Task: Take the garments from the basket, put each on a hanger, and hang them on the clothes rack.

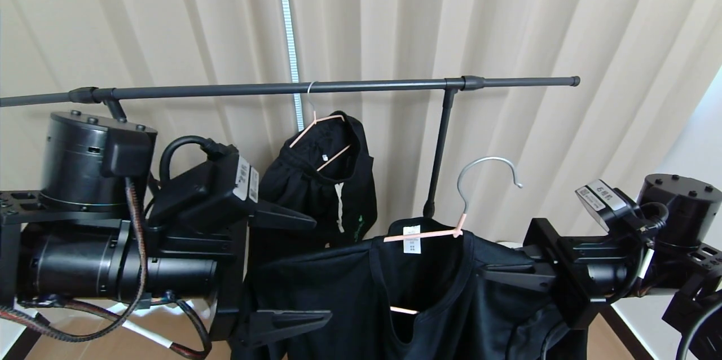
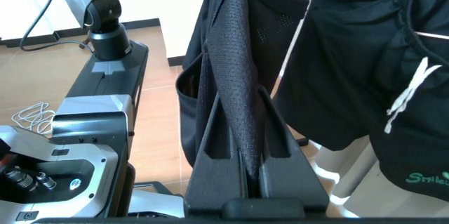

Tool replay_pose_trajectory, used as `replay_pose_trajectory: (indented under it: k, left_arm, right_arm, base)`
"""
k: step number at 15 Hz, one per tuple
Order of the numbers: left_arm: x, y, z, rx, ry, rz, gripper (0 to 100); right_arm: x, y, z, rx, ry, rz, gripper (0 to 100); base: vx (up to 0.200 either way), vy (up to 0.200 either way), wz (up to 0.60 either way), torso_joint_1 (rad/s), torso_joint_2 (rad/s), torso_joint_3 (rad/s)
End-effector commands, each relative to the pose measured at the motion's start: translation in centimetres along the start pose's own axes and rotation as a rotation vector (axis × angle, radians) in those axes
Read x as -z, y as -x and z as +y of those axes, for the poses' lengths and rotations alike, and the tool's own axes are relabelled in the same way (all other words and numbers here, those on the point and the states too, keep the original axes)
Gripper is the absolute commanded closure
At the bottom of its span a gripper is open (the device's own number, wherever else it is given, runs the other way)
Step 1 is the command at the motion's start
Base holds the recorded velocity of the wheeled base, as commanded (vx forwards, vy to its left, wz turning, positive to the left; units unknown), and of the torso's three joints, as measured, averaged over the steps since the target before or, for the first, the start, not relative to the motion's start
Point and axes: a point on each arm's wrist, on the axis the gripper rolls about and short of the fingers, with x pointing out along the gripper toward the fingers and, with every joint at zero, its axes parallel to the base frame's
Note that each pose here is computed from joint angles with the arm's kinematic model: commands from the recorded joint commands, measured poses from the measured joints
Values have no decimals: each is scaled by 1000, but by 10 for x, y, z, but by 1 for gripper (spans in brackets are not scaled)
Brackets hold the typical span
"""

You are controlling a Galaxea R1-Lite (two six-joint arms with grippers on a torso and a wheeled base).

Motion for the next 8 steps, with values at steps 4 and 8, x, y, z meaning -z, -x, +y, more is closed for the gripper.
replay_pose_trajectory:
  k: [4,8]
  left_arm:
    - [5,-25,10,48,21,32,0]
    - [6,-31,8,69,24,39,0]
  right_arm:
    - [-1,-6,8,-33,6,3,100]
    - [-8,-10,21,-68,36,-5,100]
  base:
    - [0,0,0,0,0,0]
    - [0,0,0,0,0,0]
